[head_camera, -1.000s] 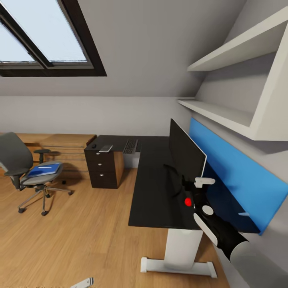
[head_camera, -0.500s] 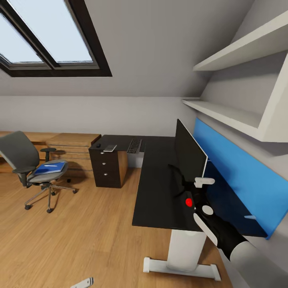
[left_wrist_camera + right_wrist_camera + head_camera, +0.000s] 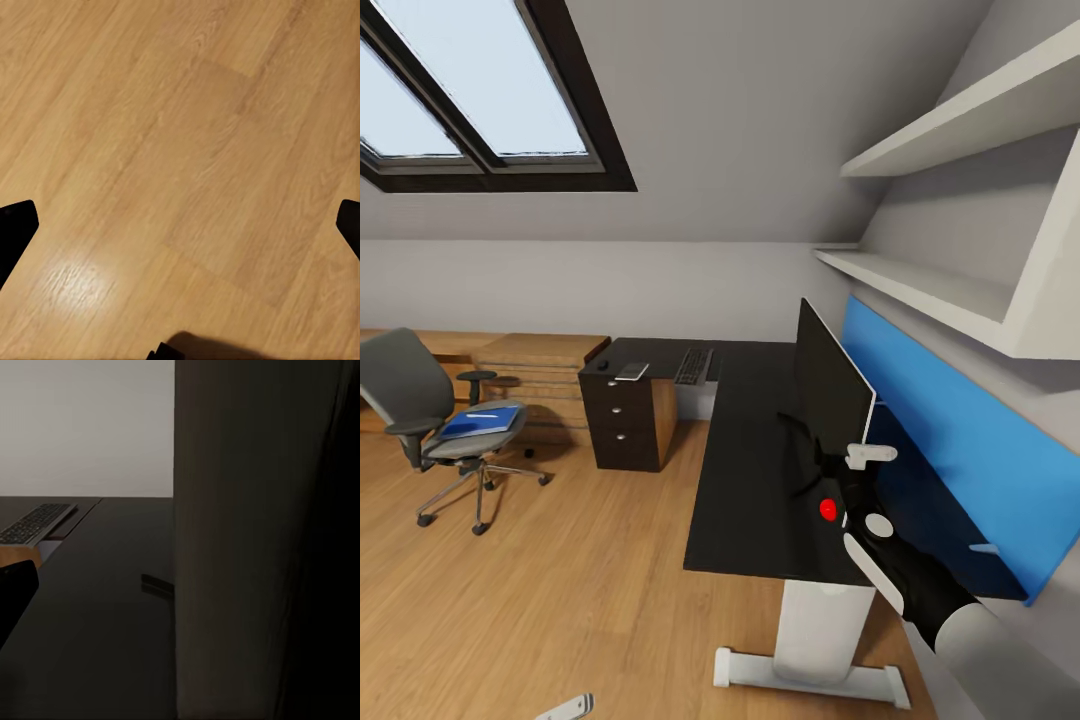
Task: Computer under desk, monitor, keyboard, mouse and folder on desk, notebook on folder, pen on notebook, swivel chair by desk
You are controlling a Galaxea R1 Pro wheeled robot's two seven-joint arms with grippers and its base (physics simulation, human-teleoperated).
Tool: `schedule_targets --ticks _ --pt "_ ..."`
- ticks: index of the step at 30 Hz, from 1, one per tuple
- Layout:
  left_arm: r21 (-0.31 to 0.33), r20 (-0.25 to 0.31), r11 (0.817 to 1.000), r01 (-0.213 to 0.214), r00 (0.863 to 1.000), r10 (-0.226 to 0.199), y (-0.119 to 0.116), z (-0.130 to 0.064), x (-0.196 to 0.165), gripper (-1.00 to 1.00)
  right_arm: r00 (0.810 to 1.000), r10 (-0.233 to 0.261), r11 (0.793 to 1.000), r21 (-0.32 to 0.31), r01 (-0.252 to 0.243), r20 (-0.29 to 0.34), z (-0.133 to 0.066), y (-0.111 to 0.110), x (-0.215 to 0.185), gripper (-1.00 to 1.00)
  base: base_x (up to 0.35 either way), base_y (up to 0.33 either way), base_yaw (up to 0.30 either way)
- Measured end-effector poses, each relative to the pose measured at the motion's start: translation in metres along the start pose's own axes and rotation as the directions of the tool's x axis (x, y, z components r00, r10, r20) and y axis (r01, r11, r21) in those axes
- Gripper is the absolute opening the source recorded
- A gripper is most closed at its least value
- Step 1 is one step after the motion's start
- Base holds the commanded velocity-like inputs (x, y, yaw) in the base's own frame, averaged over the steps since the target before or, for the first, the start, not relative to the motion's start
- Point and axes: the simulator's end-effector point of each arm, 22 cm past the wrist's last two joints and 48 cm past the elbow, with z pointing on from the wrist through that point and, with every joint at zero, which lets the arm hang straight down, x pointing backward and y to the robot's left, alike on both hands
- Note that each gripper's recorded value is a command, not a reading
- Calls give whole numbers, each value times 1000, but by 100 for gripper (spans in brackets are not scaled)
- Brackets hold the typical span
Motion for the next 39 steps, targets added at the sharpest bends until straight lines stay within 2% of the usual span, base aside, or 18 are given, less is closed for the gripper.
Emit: schedule_targets --ticks 14,29,39 --pt "-1 1 1000 0 1000 0 0 0 0 100 1000 1 1000 0 -1 1 0 0 -1 100 78 -6 0" --pt "0 2 1000 1 1000 -1 0 0 0 100 1000 1 1000 -1 -1 2 0 0 -1 100 108 -123 0" --pt "0 2 1000 2 1000 -2 0 0 0 100 1000 0 1000 0 0 1 0 0 0 100 184 -21 0"
